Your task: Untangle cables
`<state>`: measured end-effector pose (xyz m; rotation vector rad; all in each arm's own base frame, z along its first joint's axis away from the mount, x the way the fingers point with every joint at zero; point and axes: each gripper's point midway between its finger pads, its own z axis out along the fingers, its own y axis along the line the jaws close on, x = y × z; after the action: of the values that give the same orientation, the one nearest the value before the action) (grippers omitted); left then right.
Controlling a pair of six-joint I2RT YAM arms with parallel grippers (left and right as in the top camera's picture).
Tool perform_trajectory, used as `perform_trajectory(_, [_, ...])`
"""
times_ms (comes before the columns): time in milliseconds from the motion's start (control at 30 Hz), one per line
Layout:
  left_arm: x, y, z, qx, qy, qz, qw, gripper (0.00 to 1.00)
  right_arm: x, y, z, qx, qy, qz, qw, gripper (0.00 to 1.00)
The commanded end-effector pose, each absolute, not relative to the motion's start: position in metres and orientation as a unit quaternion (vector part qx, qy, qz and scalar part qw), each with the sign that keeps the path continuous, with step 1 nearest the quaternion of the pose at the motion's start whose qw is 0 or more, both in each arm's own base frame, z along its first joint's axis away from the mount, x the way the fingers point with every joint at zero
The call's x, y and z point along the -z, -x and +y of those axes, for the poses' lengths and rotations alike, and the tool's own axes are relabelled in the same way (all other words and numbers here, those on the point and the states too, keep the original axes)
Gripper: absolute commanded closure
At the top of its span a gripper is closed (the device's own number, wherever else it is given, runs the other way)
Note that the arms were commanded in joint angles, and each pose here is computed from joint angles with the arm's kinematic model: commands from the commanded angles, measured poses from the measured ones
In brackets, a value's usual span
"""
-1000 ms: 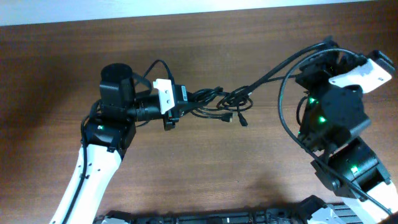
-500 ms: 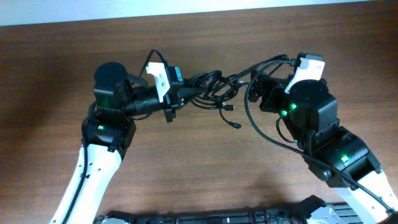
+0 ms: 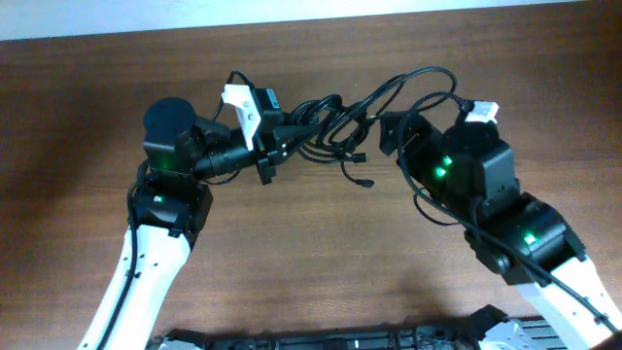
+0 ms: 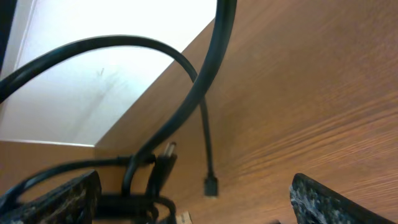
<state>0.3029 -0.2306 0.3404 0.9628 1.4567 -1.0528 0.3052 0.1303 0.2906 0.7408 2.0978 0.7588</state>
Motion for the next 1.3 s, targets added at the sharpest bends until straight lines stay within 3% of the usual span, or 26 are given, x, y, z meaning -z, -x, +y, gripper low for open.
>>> perform_trajectory(0, [-0.348,-0.294,-0.231,0.457,-0.412,0.594,0.519,1.0,-0.291,-0.313,0.136,-0.328,-0.336,0.805,0.363,0.05])
perform_trajectory(67, [-0.349,-0.294,-0.231,0.456,-0.413,0.593,0.52,1.0,-0.291,-0.32,0.139,-0.332,-0.34,0.8,0.365,0.15])
perform_trajectory(133, [-0.349,-0.294,-0.231,0.456,-0.413,0.593,0.52,1.0,-0.292,-0.325,0.142,-0.337,-0.339,0.797,0.368,0.41])
perform_trajectory(167, [-0.349,-0.294,-0.231,0.456,-0.413,0.593,0.519,1.0,-0.293,-0.327,0.143,-0.339,-0.339,0.796,0.37,0.59])
perform_trajectory(333, [-0.349,-0.295,-0.231,0.456,-0.413,0.593,0.52,1.0,-0.294,-0.327,0.143,-0.341,-0.338,0.794,0.372,0.94])
perform_trajectory(600, [-0.348,-0.295,-0.231,0.456,-0.412,0.595,0.518,1.0,-0.297,-0.331,0.138,-0.335,-0.345,0.787,0.386,0.96])
perform_trajectory(833, [-0.332,-0.302,-0.228,0.429,-0.409,0.618,0.516,1.0,-0.34,-0.336,0.138,-0.386,-0.337,0.741,0.435,0.96])
perform_trajectory(1100, [-0.316,-0.3,-0.226,0.4,-0.437,0.621,0.513,1.0,-0.379,-0.329,0.041,-0.301,-0.407,0.66,0.555,0.96])
perform_trajectory(1267, [-0.315,-0.299,-0.226,0.398,-0.441,0.62,0.513,1.0,-0.35,-0.324,-0.006,-0.226,-0.462,0.669,0.537,0.96])
